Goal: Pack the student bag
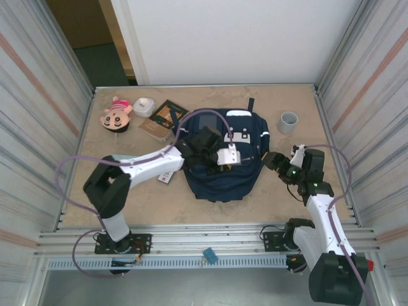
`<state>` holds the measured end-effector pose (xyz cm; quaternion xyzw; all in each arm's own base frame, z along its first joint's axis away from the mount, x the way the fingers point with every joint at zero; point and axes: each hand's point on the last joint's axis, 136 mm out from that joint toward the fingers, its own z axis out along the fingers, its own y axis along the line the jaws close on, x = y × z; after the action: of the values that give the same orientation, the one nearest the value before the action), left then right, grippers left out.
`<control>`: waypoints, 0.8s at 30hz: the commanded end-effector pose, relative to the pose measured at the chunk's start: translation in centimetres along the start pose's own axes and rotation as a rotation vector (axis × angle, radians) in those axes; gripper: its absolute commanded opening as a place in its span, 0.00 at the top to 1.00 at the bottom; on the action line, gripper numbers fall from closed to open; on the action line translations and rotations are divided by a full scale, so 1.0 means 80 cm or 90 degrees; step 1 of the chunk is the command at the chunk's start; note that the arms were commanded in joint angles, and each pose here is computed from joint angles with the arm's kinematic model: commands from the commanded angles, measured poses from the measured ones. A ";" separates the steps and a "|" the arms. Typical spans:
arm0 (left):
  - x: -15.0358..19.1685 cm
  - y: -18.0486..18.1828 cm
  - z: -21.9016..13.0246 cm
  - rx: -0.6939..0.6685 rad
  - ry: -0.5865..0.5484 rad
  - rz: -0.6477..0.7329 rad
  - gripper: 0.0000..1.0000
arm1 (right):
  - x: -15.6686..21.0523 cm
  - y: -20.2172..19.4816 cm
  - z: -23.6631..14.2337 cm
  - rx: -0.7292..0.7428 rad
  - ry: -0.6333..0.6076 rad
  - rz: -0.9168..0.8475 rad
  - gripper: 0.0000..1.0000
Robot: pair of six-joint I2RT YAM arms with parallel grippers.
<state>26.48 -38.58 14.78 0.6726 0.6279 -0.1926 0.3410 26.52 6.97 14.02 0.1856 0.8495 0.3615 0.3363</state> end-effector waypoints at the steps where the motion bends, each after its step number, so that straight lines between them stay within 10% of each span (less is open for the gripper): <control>1: -0.074 0.012 -0.088 0.028 -0.140 0.026 1.00 | -0.031 0.026 -0.012 -0.032 -0.076 -0.156 0.17; 10: -0.090 0.065 -0.192 0.029 -0.282 -0.017 1.00 | -0.031 0.031 -0.003 -0.081 -0.144 -0.279 0.35; 24: -0.089 0.073 -0.223 0.047 -0.314 -0.007 1.00 | -0.027 0.051 0.041 -0.096 -0.097 -0.422 0.44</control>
<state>29.49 -31.02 27.03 0.5950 0.6021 -0.3576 0.3945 29.48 9.30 13.90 -0.0499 0.8298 0.2886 0.4751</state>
